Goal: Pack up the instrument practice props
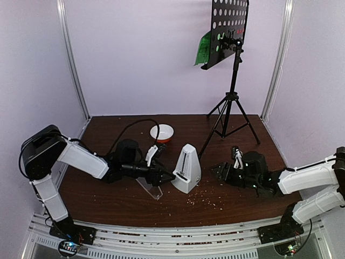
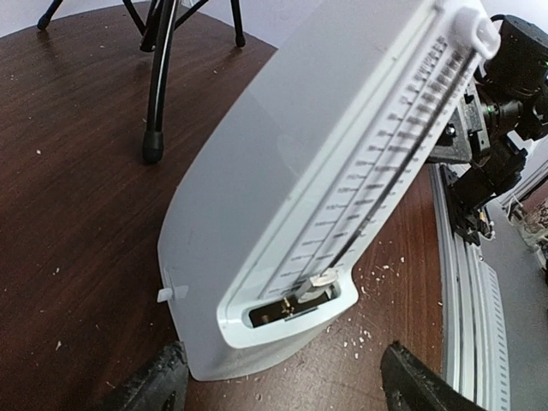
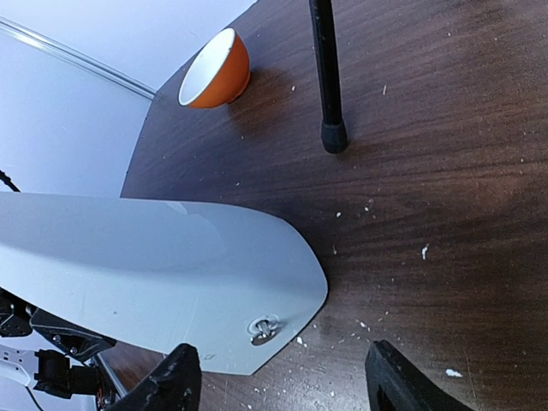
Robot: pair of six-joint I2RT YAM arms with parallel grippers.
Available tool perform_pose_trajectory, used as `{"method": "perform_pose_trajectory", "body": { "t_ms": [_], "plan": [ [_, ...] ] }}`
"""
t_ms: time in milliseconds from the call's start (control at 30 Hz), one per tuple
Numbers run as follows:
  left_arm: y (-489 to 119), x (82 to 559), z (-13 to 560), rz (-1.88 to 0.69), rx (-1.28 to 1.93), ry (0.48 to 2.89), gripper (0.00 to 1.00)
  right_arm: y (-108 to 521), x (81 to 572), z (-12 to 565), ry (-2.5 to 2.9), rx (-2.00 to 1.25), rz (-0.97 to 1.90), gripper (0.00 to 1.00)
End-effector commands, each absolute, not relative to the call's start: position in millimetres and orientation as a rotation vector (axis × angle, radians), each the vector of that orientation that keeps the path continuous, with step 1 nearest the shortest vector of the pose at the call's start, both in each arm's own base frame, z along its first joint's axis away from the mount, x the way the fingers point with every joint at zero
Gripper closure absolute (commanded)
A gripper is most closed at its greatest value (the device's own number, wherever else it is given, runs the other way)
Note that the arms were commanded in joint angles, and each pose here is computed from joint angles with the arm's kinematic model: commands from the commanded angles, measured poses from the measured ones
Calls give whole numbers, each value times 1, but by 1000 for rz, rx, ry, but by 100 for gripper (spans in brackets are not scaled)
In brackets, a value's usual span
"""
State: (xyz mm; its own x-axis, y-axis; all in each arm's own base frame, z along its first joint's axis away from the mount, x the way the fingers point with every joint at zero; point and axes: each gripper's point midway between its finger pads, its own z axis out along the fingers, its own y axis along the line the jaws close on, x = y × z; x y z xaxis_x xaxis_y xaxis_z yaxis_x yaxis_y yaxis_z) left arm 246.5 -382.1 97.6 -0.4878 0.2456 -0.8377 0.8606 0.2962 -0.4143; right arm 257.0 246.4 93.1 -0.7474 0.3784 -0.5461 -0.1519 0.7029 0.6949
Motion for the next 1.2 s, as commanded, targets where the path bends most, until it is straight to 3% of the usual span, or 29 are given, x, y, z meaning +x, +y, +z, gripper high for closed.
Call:
{"method": "perform_pose_trajectory", "body": {
  "t_ms": [0,367,1167],
  "plan": [
    [-399,255,114,-1211,987,1824,19,256,274,107,2159,191,978,36],
    [-414,257,95,-1124,1029,1892,20,284,283,97,2189,147,1034,52],
    [-421,219,93,-1264,1116,1871,20,296,286,84,2207,108,1034,58]
  ]
}}
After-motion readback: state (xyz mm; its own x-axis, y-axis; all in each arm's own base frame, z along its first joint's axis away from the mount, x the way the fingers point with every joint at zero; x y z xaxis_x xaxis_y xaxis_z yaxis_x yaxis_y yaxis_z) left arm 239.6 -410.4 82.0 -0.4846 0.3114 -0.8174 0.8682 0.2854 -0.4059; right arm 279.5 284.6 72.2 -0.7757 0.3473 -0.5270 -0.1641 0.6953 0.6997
